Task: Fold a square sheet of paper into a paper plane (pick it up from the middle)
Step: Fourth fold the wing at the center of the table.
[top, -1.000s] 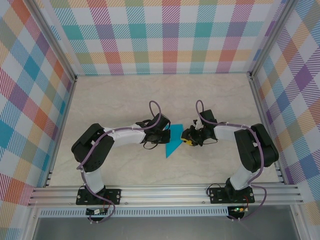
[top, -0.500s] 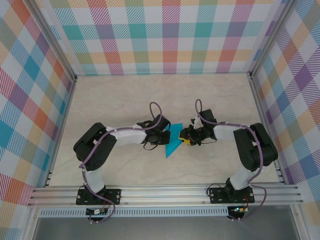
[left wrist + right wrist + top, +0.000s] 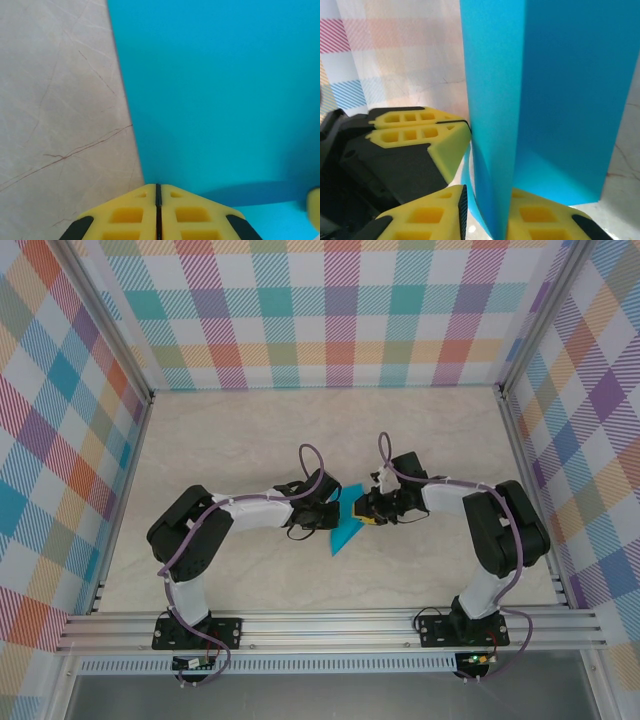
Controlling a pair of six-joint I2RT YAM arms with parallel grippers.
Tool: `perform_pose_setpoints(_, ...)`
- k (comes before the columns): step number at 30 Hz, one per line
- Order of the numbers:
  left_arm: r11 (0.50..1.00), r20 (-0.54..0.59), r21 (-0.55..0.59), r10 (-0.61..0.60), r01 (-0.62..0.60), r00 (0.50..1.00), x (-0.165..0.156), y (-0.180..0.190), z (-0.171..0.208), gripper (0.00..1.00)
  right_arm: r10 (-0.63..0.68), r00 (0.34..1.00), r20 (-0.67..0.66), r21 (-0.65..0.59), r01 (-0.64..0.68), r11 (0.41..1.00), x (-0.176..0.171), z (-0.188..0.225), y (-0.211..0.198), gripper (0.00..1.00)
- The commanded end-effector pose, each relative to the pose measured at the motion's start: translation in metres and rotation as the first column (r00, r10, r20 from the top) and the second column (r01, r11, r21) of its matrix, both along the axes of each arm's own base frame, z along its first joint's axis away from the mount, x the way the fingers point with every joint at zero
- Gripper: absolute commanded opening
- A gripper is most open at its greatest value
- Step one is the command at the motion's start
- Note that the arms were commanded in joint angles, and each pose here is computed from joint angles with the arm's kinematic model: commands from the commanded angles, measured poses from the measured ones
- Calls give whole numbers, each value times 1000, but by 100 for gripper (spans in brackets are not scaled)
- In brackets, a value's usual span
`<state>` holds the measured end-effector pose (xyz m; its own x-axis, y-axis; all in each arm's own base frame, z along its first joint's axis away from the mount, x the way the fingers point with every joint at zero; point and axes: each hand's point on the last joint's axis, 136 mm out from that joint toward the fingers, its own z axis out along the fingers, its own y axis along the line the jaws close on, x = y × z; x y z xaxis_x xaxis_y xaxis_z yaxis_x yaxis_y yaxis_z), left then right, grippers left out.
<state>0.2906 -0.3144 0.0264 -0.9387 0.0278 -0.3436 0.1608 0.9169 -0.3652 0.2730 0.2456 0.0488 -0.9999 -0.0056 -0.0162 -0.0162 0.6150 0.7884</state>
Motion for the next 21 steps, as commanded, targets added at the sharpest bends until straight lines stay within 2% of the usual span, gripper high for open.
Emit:
perform_pose_setpoints(1, 999, 35, -28, 32, -31, 999, 4, 2, 27, 10, 80, 997, 15, 8, -80, 997, -6, -2, 6, 18)
perform_pose_setpoints(10, 1000, 89, -14, 27, -26, 996, -17, 7, 45, 23, 60, 998, 8, 15, -60, 998, -4, -1, 8, 6)
perform_pose_setpoints(15, 997, 135, 80, -24, 13, 991, -40, 0, 47, 38, 25, 1000, -5, 24, -25, 999, -3, 4, 9, 2)
perform_pose_setpoints(21, 978, 189, 208, -45, 5, 981, -57, -14, 37, 45, 16, 1000, -13, 11, -16, 1000, -2, 4, 8, 2)
